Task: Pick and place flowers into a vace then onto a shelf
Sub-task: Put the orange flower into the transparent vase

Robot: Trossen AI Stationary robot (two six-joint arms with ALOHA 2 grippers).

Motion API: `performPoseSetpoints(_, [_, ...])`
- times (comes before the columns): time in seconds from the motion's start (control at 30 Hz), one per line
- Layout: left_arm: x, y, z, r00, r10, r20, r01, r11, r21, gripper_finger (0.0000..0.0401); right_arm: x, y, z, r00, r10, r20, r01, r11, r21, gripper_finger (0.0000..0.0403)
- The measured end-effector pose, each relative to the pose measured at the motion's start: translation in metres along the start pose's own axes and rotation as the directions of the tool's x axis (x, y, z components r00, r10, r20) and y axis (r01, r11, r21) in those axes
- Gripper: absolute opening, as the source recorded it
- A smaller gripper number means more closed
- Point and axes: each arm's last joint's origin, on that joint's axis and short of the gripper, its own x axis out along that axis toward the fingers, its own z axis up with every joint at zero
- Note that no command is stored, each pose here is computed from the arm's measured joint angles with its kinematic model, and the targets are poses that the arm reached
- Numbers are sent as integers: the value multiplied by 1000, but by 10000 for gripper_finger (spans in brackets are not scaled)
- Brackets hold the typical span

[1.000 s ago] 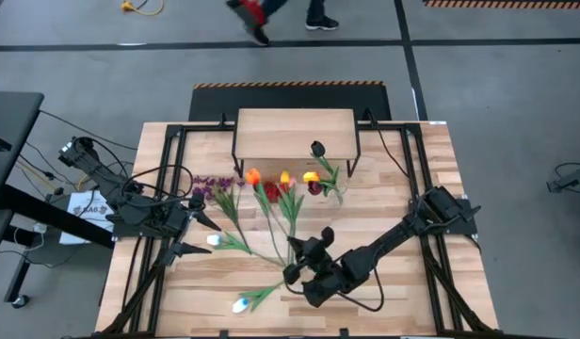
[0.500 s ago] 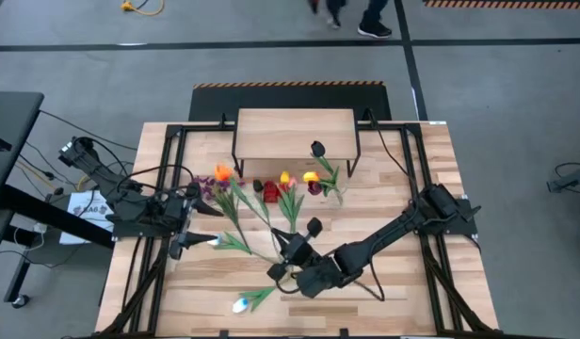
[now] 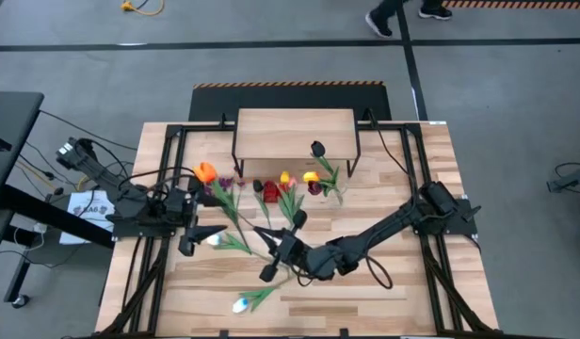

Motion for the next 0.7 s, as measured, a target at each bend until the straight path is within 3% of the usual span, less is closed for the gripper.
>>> performPoseSetpoints(0.7, [17, -6, 6, 992, -29, 123, 23, 999, 47, 260, 0, 0, -1, 1000, 8, -6, -8, 1000, -10, 0])
